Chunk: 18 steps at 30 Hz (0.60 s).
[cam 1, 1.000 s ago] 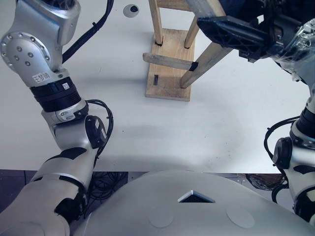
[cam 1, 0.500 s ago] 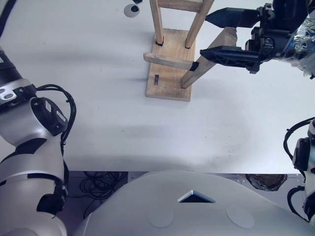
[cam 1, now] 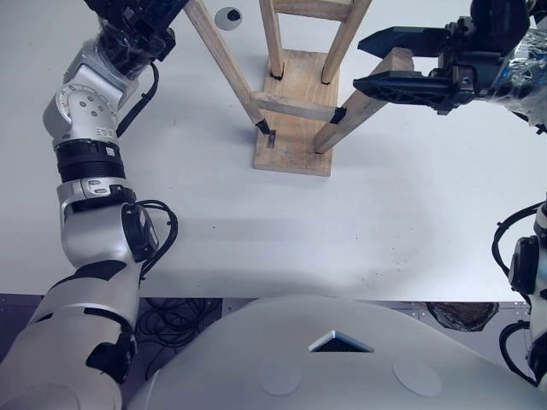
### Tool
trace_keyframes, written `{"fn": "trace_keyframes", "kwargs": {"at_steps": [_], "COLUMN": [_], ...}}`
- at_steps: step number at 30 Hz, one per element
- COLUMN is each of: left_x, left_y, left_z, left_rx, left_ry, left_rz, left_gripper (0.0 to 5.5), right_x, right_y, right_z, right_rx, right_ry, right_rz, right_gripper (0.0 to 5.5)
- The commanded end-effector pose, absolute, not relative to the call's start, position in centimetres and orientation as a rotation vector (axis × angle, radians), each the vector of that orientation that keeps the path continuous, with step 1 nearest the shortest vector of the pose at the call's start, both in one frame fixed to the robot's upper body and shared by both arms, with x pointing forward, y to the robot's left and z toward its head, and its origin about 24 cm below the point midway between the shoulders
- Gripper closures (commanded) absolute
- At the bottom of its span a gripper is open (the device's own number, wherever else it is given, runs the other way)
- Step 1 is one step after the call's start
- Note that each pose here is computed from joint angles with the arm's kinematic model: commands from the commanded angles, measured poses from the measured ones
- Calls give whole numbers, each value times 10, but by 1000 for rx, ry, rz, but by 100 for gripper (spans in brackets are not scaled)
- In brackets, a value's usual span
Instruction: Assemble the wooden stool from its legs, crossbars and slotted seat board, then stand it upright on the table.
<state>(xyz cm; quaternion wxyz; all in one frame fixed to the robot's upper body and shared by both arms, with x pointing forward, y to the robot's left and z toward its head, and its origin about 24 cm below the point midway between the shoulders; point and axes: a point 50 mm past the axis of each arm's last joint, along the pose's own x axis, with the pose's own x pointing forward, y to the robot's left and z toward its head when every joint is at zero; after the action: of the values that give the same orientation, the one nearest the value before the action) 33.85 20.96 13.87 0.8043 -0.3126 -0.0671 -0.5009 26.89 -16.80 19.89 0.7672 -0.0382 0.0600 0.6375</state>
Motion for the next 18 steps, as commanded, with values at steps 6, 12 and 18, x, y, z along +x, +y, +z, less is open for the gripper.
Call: {"fn": "trace_keyframes", "kwargs": {"at_steps": [6,12,18], "left_x": [334,328,319], "left_y": [210,216,217], "left_z": [82,95,109], "left_rx": [-716,-388,-111], "left_ry": [-8,158,278], "left_rz": [-971,-1167,-1343], "left_gripper": [349,349,349], "right_x": [266,263,254], "right_y": [-168,-169,-165], "right_z": [187,184,178], "right_rx": [-121,-122,-112], "right_ry": [196,209,236], "right_rz": [1405,1412,1443], "right_gripper": [333,334,334]}}
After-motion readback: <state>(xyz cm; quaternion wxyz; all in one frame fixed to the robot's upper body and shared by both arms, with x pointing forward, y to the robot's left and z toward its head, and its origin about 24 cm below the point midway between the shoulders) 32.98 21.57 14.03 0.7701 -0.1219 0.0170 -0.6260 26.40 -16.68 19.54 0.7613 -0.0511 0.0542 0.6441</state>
